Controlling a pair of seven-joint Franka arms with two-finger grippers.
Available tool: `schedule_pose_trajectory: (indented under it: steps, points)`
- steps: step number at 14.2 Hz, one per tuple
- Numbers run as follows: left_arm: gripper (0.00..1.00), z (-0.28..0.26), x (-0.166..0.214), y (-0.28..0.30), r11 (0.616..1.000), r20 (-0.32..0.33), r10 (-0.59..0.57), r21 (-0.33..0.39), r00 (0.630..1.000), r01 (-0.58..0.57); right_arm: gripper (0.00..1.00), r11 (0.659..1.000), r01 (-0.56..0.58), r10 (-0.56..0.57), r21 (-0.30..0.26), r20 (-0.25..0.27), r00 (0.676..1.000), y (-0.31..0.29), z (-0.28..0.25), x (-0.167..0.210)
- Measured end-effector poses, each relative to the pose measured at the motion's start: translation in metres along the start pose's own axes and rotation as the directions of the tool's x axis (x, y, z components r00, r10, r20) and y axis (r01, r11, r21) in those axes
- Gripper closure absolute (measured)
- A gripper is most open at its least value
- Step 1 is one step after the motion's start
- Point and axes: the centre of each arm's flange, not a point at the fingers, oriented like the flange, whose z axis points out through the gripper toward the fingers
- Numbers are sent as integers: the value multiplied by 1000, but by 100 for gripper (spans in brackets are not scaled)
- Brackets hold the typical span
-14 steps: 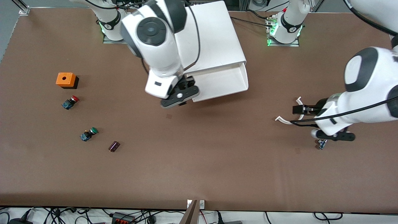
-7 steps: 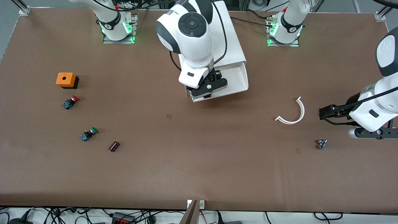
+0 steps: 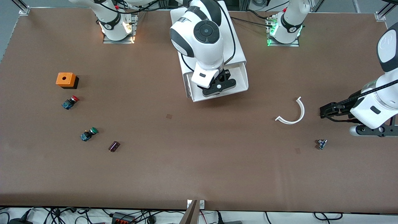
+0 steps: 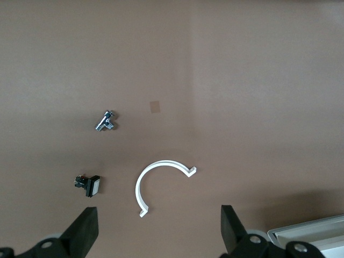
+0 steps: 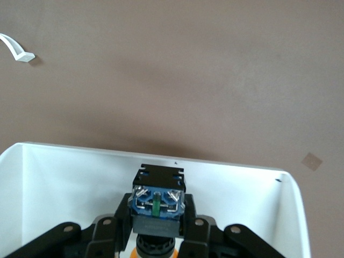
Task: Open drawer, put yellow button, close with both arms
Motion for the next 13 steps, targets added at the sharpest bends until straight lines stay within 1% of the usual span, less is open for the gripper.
schedule_pose_trajectory:
  steps: [2, 5, 10, 13]
  points:
    - [0, 0, 0, 0, 1000, 0, 0, 0, 1000, 0, 59, 1000, -7, 7, 4, 5, 1000, 0, 1, 0]
    - [0, 0, 0, 1, 1000, 0, 2, 0, 1000, -2, 59, 999, -29, 28, 34, 28, 999, -3, 2, -2]
    - [0, 1, -1, 1, 1000, 9, 2, 1, 1000, -2, 59, 999, -32, 31, 15, 70, 997, -1, 13, -5]
    - [0, 1, -1, 1, 1000, 9, 2, 1, 1000, -2, 59, 999, -32, 32, 10, 78, 996, 0, 16, -6]
